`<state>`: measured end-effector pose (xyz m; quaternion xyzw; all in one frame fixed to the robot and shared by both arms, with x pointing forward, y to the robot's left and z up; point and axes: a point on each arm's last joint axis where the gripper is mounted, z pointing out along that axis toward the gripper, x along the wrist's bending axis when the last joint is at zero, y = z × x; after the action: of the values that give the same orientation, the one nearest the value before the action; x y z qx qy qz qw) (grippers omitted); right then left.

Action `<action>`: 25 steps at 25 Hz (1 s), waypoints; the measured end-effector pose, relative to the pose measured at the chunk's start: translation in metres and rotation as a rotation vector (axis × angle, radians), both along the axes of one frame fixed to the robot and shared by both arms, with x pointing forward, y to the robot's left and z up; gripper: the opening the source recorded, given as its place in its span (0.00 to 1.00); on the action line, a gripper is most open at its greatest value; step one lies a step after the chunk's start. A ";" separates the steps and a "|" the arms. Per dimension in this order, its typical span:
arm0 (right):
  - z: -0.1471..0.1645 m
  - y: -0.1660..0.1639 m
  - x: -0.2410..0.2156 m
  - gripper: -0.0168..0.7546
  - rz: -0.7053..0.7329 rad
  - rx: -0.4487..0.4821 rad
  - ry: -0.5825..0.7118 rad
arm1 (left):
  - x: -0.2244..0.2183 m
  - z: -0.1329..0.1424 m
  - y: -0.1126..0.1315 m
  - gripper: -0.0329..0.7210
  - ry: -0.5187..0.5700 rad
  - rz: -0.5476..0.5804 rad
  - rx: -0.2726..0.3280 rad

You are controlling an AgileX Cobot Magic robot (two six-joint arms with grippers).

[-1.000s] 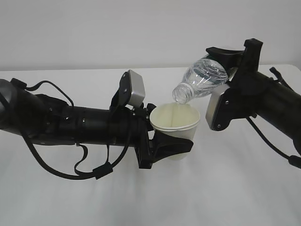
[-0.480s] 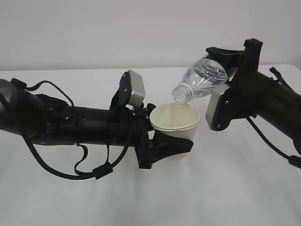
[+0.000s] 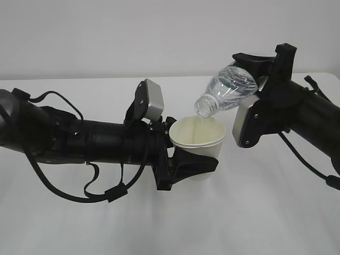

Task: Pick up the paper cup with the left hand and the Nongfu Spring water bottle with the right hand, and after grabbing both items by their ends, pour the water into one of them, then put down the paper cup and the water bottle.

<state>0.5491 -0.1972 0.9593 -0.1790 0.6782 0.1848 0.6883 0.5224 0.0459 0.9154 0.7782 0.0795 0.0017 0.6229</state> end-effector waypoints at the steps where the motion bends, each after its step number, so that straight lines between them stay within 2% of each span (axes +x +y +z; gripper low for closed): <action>1: 0.000 0.000 0.000 0.57 0.000 0.000 0.000 | 0.000 0.000 0.000 0.67 0.000 0.000 0.000; 25: 0.000 0.000 0.000 0.57 0.000 -0.006 -0.003 | 0.000 0.000 0.000 0.67 0.000 0.000 0.000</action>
<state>0.5491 -0.1972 0.9593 -0.1812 0.6777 0.1826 0.6889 0.5224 0.0459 0.9154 0.7782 0.0795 0.0017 0.6229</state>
